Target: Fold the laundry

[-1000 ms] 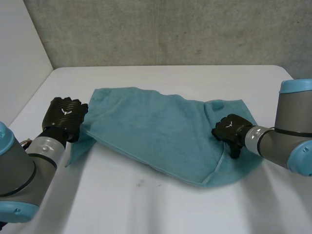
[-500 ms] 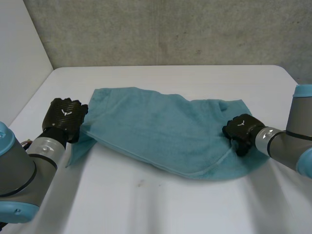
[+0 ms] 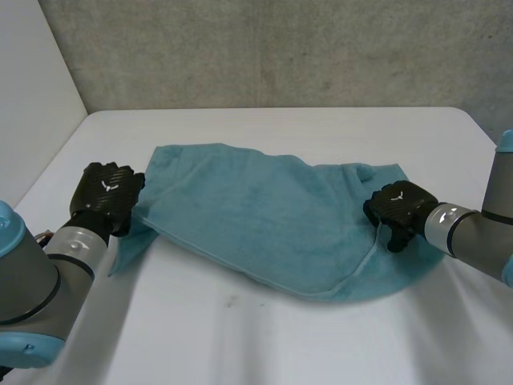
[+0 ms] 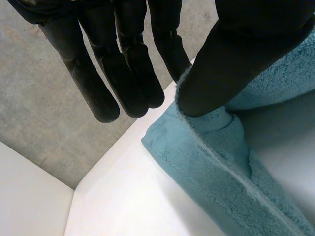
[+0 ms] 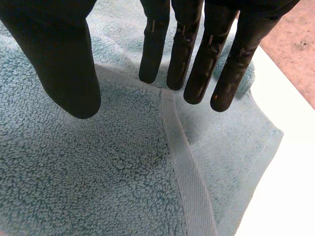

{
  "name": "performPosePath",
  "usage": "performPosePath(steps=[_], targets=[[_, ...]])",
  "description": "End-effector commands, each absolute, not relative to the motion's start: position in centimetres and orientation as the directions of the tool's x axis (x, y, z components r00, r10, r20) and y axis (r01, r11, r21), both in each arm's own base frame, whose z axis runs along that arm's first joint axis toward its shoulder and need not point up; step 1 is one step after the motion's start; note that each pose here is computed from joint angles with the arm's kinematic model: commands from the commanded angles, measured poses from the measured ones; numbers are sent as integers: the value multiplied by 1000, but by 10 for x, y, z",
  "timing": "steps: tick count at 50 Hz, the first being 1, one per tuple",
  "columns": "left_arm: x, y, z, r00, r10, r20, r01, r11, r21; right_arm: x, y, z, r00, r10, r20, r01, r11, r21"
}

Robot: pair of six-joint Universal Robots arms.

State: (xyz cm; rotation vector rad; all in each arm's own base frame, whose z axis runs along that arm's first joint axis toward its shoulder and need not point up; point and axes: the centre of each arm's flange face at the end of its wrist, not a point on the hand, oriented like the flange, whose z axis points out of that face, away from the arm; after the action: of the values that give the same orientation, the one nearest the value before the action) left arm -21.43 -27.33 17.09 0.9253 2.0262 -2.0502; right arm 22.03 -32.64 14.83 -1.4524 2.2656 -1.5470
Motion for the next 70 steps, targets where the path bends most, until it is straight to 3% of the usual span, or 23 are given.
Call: performPosePath(steps=[1,13,18,23,27,37,42,49,70], targets=[[-214,-273,169,-806,334,-488,486,-97,-869,220,-326,145,-557,-705,438,-670,69,-739],[-214,-273,170,-806,332,-490,487,-98,-868,208,-336,155,-597,-667,446,-660,92,-745],[-215,-273,174,-805,330,-494,487,-108,-867,191,-337,197,-673,-590,447,-609,99,-787],[-215,-271,180,-805,321,-498,486,-124,-865,174,-336,212,-737,-543,402,-560,158,-813],[-216,-269,181,-805,325,-497,483,-129,-866,175,-320,207,-725,-590,355,-551,187,-813],[-218,-268,179,-803,333,-495,483,-126,-867,188,-315,192,-677,-666,314,-512,120,-851],[-217,-269,178,-803,333,-495,483,-123,-867,190,-319,162,-664,-699,267,-522,177,-834],[-217,-269,178,-802,334,-495,484,-121,-867,195,-321,146,-643,-717,271,-547,183,-817],[-216,-270,176,-803,332,-494,485,-115,-867,193,-329,142,-655,-697,293,-545,167,-821]])
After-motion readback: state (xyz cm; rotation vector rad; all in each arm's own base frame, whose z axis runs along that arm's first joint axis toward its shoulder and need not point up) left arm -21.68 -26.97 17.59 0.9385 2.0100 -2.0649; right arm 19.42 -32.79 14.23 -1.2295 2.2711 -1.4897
